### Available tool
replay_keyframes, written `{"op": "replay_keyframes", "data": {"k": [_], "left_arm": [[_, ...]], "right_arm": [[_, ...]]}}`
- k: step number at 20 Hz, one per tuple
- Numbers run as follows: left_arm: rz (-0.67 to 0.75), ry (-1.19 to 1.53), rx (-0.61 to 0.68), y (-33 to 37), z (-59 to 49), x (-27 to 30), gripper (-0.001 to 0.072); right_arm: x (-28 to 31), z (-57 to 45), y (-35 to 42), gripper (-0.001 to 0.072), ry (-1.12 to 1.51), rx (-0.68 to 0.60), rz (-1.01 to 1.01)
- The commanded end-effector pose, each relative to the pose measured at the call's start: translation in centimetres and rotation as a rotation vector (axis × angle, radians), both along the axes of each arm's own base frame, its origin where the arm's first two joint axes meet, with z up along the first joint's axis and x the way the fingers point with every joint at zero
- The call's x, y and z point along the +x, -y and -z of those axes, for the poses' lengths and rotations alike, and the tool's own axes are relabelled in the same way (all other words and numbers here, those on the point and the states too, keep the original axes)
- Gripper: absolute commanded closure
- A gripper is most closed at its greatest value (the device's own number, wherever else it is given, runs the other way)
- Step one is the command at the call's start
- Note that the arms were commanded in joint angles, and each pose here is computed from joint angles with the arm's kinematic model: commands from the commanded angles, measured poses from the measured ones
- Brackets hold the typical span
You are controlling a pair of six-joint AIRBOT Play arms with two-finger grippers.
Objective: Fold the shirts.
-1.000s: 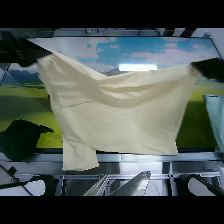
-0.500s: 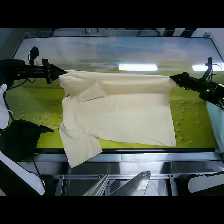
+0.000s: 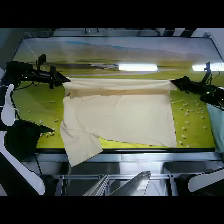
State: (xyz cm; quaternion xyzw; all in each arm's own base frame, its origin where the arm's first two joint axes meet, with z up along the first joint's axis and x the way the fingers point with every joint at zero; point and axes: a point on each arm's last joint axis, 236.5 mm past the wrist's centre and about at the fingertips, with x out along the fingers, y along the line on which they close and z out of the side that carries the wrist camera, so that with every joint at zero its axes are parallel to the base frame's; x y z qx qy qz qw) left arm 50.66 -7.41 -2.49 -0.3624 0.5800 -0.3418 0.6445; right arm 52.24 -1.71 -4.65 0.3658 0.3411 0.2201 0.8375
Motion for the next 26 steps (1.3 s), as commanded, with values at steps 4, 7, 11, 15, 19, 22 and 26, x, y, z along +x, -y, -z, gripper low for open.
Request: {"op": "replay_keyframes", "data": {"k": [4, 7, 11, 15, 19, 22, 26], "left_arm": [[0.114, -0.225, 0.07, -0.3, 1.4, -4.9, 0.0702], [0.108, -0.332, 0.21, -2.0, 3.7, -6.4, 0.0701], [0.094, -0.448, 0.267, -2.6, 5.8, -8.2, 0.07], [0.079, -0.492, 0.257, -2.3, 7.4, -9.1, 0.069], [0.125, -0.416, 0.267, -2.6, 4.6, -8.2, -0.0009], [0.115, -0.289, 0.299, -2.9, 0.4, -6.9, -0.0013], [0.07, -0.174, 0.318, -4.0, -4.6, -8.9, -0.0013]], "right_arm": [[-5.0, 3.5, -1.2, 0.0695, -0.19, -0.038, -0.168], [-5.9, 4.3, -1.2, 0.0694, -0.225, -0.057, -0.188], [-6.1, 4.5, -1.3, 0.0693, -0.229, -0.057, -0.194], [-6.9, 4.0, -1.9, 0.0524, -0.256, -0.017, -0.222], [-8.8, 3.4, 0.5, 0.0389, -0.345, -0.087, -0.197], [-11.2, 1.1, 3.3, 0.0231, -0.419, -0.155, -0.159], [-15.3, -1.3, 3.6, 0.022, -0.471, -0.137, -0.168]]}}
